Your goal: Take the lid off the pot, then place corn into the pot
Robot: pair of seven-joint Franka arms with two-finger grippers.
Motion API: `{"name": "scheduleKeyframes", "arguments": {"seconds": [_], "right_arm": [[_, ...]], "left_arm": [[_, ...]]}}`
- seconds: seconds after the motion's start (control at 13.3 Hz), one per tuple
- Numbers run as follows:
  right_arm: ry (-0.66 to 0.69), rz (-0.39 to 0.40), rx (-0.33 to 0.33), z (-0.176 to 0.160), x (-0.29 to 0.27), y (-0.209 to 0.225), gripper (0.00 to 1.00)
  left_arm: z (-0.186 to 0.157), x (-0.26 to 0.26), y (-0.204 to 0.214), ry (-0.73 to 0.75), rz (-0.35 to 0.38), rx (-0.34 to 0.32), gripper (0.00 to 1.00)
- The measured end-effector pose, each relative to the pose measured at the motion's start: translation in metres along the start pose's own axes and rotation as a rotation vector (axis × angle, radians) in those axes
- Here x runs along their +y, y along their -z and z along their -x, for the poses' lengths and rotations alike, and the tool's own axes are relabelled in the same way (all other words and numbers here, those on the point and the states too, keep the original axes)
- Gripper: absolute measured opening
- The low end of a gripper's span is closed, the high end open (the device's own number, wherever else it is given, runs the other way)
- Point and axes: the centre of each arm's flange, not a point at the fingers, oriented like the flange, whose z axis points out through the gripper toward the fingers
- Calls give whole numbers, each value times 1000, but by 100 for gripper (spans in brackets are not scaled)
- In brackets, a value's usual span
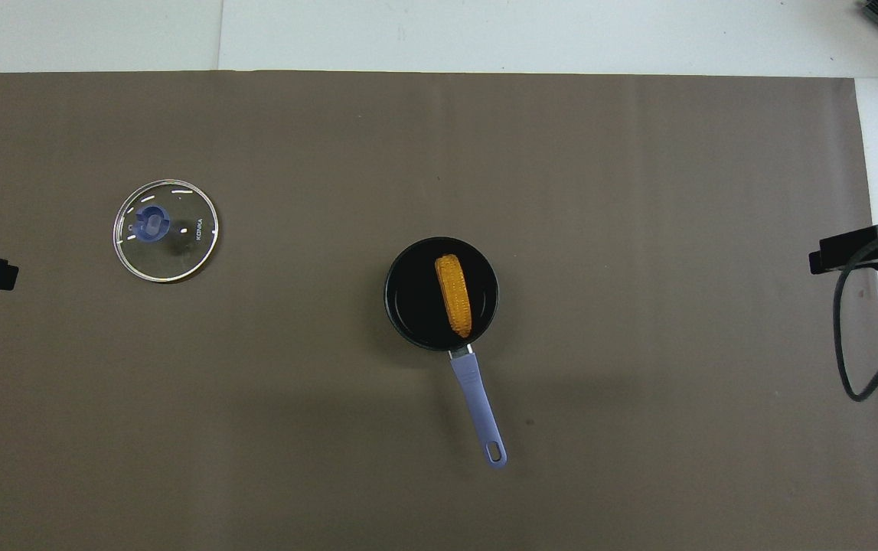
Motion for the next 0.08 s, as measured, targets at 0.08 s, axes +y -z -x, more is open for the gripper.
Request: {"name": "scheduleKeyframes", "arguments": {"seconds": [0.08], "right_arm": [[0,0,0,0,0,0,100]], "left_arm": [[0,0,0,0,0,0,100]]}}
